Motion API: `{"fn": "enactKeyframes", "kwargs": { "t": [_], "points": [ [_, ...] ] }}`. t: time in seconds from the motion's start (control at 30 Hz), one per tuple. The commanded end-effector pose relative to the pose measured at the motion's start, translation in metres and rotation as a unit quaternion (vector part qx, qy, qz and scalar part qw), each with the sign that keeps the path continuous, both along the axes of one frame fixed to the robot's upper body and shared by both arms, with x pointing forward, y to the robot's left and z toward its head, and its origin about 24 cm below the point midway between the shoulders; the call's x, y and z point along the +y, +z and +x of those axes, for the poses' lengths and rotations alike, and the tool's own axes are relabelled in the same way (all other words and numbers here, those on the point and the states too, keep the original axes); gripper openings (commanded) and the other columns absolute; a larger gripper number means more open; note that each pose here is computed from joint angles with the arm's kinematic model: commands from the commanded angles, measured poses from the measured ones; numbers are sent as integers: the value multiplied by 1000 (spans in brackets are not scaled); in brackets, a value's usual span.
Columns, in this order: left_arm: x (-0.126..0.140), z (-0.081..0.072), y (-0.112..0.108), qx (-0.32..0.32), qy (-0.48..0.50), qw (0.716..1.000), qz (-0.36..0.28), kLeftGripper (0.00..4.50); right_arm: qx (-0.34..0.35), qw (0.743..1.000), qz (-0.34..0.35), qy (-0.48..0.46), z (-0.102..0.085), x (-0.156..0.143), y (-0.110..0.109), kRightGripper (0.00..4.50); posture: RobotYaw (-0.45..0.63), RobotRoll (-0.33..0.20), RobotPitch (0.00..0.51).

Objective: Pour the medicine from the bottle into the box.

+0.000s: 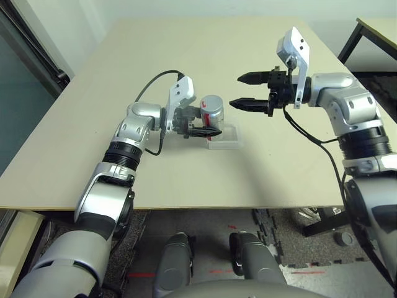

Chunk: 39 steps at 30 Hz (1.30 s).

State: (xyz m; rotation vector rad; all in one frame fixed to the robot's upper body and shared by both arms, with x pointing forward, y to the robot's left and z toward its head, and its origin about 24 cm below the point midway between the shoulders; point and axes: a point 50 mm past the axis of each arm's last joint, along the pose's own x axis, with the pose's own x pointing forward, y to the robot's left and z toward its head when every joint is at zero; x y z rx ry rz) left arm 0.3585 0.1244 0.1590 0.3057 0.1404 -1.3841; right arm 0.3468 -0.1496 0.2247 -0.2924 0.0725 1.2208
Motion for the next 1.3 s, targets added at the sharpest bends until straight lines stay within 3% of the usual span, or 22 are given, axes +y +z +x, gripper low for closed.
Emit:
{"fn": "enactKeyframes", "kwargs": {
  "t": [0.03, 0.4, 1.07, 1.27, 1.3],
  "points": [
    [2, 2, 3, -6, 5, 1000, -1, 2754, 5, 1000, 1, 26, -8, 7, 0, 4500, -20, 0, 76],
    [-1, 8, 9, -15, 3, 1000, 1, 2754, 4, 998, 7, 61, -17, 26, 6, 4500, -25, 0, 79],
    [-15, 6, 7, -13, -20, 1000, -1, 2754, -22, 999, 7, 48, -1, 55, 9, 4500, -14, 0, 80],
    [-16, 6, 6, -11, -21, 1000, -2, 2754, -19, 998, 6, 53, -2, 58, 7, 2591, -11, 0, 82],
    [-16, 5, 6, -10, -21, 1000, -2, 2754, -19, 998, 6, 53, -2, 58, 6, 2591, -12, 0, 82]
  ]
}}
